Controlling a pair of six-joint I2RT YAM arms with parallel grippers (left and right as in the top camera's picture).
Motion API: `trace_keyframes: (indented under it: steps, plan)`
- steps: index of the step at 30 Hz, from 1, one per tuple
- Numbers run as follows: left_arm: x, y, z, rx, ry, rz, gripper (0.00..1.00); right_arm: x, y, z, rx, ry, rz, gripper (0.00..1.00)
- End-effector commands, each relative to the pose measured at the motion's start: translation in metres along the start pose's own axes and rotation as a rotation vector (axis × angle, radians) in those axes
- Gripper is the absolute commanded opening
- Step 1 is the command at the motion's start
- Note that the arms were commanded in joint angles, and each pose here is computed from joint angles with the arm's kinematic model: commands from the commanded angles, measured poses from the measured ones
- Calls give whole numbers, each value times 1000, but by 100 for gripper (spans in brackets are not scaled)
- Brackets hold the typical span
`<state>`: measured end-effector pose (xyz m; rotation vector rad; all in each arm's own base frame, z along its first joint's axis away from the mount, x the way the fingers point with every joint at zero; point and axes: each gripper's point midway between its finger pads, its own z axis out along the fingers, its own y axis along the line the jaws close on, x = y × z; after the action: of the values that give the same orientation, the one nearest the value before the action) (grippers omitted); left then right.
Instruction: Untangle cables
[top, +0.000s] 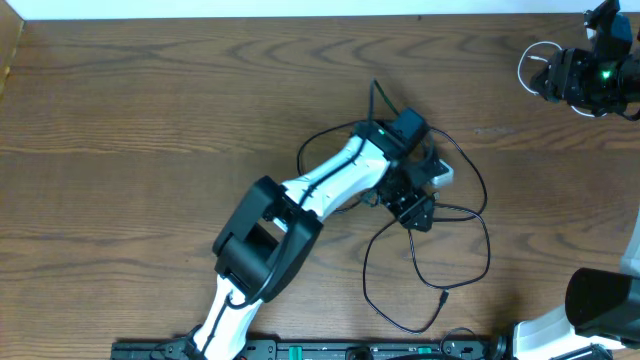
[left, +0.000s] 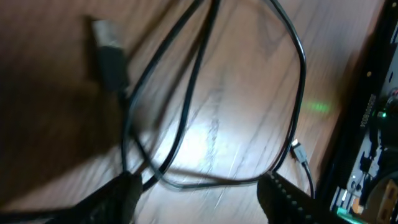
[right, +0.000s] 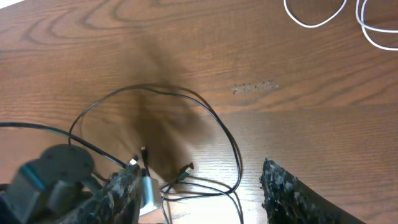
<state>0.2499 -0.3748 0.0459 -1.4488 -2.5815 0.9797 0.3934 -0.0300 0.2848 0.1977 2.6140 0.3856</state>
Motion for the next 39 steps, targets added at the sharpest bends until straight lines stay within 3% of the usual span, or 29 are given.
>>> trace_keyframes:
  steps: [1, 6, 15, 25, 39]
  plan:
    - [3, 7, 9, -22, 15, -4, 62, 2, -1, 3, 1, 10, -16, 58]
    - [0, 25, 8, -122, 10, -6, 61, 2, -1, 3, 1, 12, -16, 58]
    - [-3, 38, 16, -156, -1, 4, 48, 4, 0, 3, 0, 19, -14, 58]
    - [5, 61, 14, -283, 31, -2, 41, 5, 0, 3, 1, 22, -13, 58]
    - [28, 72, 36, -272, 101, -38, 31, 5, -1, 3, 1, 23, -13, 57]
